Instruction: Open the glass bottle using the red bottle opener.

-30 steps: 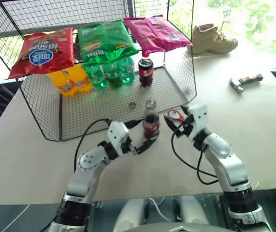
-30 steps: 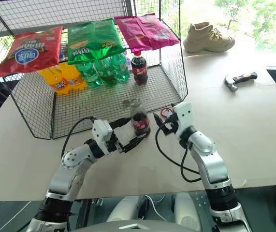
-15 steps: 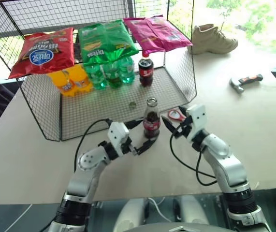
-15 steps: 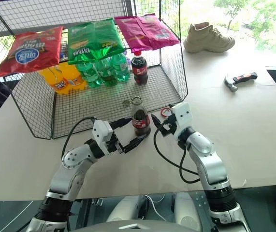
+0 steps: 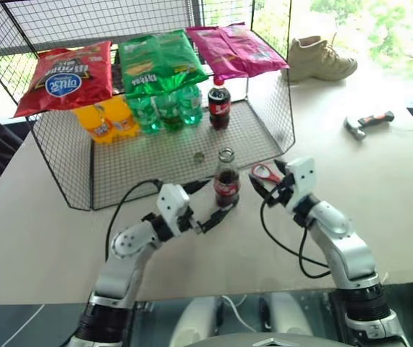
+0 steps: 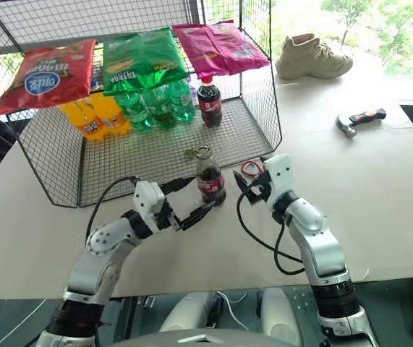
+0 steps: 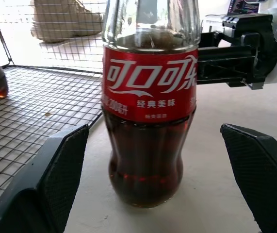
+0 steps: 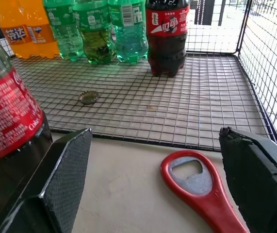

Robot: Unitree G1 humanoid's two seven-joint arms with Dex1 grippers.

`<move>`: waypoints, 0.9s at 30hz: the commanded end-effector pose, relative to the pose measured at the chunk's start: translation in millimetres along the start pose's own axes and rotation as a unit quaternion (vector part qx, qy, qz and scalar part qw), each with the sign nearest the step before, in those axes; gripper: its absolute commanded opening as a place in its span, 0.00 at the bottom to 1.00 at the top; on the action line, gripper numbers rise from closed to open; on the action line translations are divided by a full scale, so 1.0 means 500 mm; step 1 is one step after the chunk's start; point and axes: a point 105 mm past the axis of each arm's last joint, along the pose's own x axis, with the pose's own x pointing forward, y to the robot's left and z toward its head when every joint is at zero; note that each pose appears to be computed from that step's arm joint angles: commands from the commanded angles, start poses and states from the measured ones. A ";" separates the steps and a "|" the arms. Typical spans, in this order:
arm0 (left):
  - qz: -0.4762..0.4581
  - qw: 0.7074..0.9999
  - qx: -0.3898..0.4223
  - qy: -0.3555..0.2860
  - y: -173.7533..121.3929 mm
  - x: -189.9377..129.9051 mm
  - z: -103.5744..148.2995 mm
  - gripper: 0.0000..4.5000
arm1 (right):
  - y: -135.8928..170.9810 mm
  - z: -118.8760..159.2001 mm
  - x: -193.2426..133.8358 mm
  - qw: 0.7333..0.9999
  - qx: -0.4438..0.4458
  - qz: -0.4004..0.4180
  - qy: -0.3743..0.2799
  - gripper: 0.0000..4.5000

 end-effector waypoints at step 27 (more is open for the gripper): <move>0.181 0.967 -0.050 0.170 0.014 -0.288 -0.055 1.00 | -0.115 -0.045 -0.262 0.991 -0.009 0.101 0.088 0.93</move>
